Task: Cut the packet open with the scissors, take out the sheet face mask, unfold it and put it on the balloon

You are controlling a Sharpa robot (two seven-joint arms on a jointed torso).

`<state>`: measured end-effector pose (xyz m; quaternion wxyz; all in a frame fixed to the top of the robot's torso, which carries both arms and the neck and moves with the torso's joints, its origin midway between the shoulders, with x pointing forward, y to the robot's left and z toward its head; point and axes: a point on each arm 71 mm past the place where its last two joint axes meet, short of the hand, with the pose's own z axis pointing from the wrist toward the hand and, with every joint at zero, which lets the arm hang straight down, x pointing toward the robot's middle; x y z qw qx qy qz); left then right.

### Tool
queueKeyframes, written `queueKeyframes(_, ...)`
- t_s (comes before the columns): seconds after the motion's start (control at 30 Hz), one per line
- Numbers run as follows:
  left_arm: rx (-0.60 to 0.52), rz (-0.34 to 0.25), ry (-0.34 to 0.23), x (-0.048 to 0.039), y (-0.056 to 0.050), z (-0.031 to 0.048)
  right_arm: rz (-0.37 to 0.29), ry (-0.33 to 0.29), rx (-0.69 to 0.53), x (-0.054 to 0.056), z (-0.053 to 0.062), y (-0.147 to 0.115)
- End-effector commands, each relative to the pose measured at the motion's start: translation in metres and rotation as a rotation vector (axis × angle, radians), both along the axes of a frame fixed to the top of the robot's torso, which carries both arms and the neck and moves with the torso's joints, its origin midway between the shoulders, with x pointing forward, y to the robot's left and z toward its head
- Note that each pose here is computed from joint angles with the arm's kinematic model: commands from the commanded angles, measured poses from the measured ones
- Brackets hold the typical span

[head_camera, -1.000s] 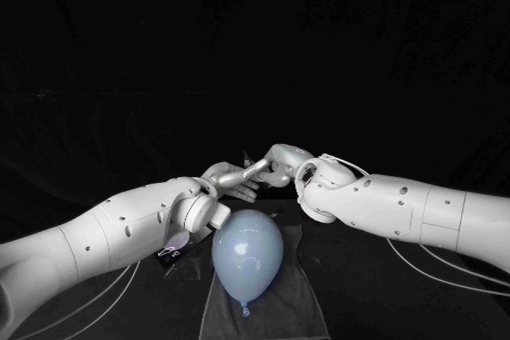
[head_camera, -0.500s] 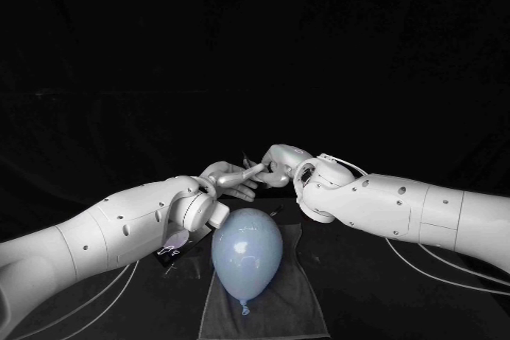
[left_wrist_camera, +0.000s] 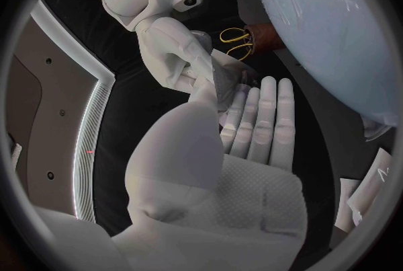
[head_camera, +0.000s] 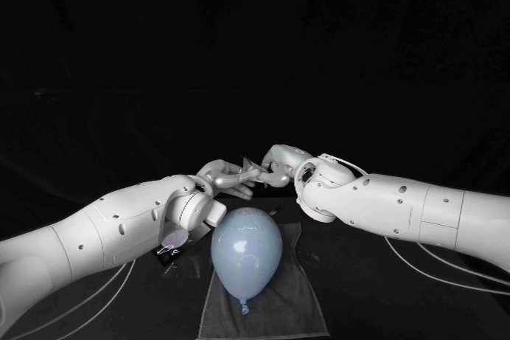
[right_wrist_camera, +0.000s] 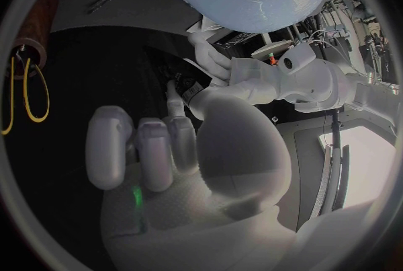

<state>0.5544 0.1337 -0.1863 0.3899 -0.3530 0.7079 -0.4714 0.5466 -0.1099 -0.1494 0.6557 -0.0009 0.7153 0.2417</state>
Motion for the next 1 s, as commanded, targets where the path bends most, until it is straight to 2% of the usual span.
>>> queueKeyframes(0.03, -0.021, -0.018, -0.021, 0.0004, -0.001, 0.0040, -0.003, 0.015, 0.000, 0.001, -0.001, -0.002)
queueKeyframes(0.47, -0.021, 0.027, -0.035, 0.0025, 0.004, 0.0047, -0.051, 0.003, 0.039, 0.005, 0.000, -0.010)
queueKeyframes(1.0, 0.005, 0.083, -0.035, 0.0046, 0.011, 0.0043, -0.139, -0.073, 0.125, 0.008, 0.008, -0.023)
